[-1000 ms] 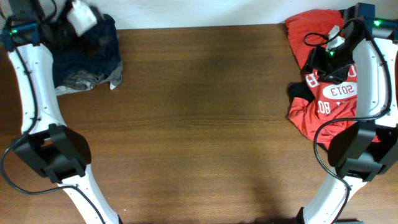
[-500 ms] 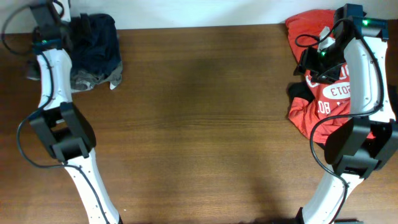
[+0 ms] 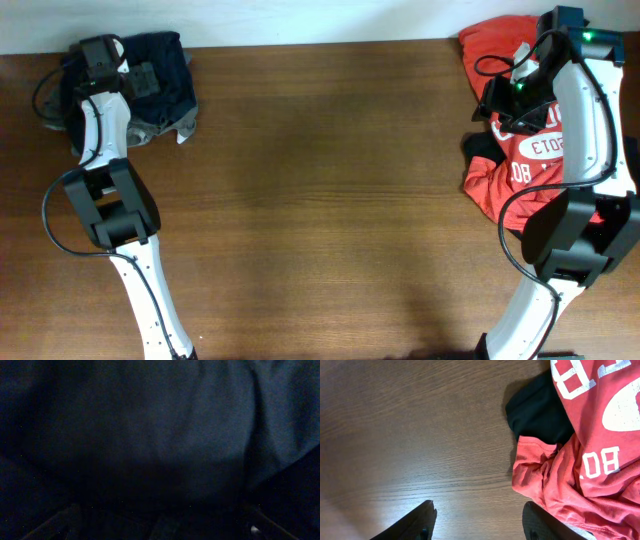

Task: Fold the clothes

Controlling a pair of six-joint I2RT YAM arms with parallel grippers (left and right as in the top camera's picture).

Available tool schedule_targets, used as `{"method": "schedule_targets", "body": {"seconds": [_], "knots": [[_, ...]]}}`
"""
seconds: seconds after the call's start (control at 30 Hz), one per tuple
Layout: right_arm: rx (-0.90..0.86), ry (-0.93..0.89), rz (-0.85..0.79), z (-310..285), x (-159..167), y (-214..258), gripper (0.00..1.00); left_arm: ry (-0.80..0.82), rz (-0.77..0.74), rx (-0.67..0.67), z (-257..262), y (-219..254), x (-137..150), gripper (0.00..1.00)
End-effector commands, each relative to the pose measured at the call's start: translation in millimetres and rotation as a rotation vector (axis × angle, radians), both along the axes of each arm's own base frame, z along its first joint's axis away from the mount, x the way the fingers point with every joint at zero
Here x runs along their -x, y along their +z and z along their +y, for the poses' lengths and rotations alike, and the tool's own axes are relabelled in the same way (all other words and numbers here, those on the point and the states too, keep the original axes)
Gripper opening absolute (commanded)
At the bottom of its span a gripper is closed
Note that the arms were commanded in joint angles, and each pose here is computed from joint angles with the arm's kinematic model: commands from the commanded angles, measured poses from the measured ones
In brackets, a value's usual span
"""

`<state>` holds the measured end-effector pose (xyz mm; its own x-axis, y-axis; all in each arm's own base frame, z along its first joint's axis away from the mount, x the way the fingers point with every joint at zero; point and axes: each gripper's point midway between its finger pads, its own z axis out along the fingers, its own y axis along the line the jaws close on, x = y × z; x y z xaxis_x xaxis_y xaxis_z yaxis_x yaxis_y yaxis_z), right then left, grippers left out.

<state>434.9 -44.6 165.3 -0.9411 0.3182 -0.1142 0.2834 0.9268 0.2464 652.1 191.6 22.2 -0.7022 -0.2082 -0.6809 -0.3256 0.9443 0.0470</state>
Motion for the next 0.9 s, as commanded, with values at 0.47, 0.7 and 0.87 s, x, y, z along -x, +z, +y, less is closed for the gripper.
{"method": "schedule_targets", "body": {"seconds": [0.47, 0.7, 0.87], "knots": [[0.042, 0.0, -0.071, -9.4, -16.9, 5.0, 0.71, -0.01, 0.075, -0.099, 28.9, 46.5, 19.8, 0.99], [0.107, 0.017, -0.215, -28.4, -31.5, 52.6, 0.9, -0.023, 0.002, -0.119, 9.8, 160.7, 41.6, 0.99], [0.195, 0.022, -0.412, -42.5, -21.4, 146.9, 0.99, -0.111, -0.089, -0.101, -42.2, 259.9, 73.2, 0.99]]}}
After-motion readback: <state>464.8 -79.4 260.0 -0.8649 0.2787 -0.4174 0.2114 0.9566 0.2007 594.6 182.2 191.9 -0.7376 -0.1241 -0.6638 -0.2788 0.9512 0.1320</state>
